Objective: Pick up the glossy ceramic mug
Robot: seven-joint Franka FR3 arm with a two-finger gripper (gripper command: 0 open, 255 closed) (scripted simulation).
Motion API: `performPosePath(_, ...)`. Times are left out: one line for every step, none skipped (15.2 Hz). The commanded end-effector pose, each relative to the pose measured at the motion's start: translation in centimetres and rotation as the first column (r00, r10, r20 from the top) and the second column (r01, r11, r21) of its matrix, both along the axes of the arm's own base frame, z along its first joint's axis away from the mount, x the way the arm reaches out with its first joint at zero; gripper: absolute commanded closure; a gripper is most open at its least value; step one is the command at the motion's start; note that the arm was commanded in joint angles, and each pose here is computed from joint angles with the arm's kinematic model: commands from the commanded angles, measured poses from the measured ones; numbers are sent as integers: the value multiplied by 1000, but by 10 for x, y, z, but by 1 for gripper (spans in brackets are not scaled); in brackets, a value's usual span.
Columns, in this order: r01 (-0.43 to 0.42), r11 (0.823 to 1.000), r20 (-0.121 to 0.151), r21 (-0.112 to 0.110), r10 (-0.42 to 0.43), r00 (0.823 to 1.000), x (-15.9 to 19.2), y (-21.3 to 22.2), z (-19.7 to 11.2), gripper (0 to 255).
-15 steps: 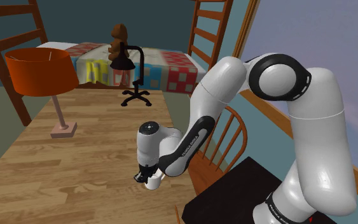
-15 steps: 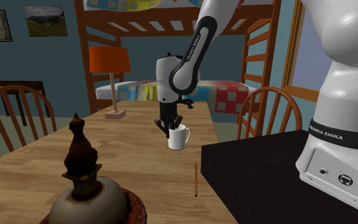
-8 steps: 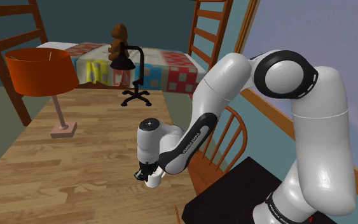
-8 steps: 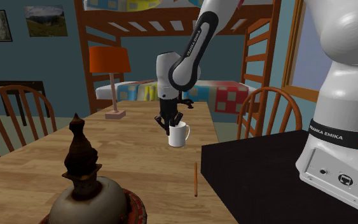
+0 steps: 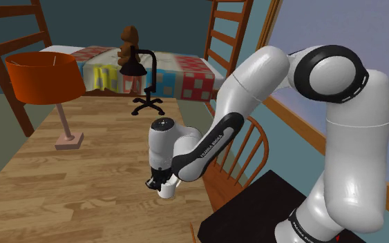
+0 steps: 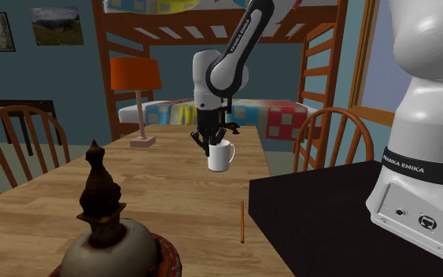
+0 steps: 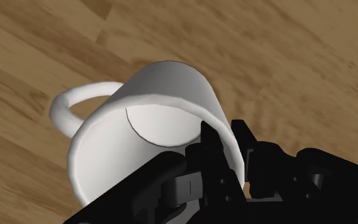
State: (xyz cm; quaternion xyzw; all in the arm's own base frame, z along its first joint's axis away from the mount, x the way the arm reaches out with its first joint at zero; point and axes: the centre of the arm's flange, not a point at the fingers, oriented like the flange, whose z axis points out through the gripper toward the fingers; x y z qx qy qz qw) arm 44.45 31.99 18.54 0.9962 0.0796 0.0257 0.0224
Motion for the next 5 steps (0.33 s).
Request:
performPosePath(0,1000,0,0,0,1000,0,0,10,255)
performPosePath(0,1000,0,0,0,1000,0,0,15,255)
performPosePath(0,1000,0,0,0,1000,0,0,21,255)
performPosePath(0,1000,0,0,0,1000,0,0,21,255)
performPosePath(0,1000,0,0,0,1000,0,0,21,255)
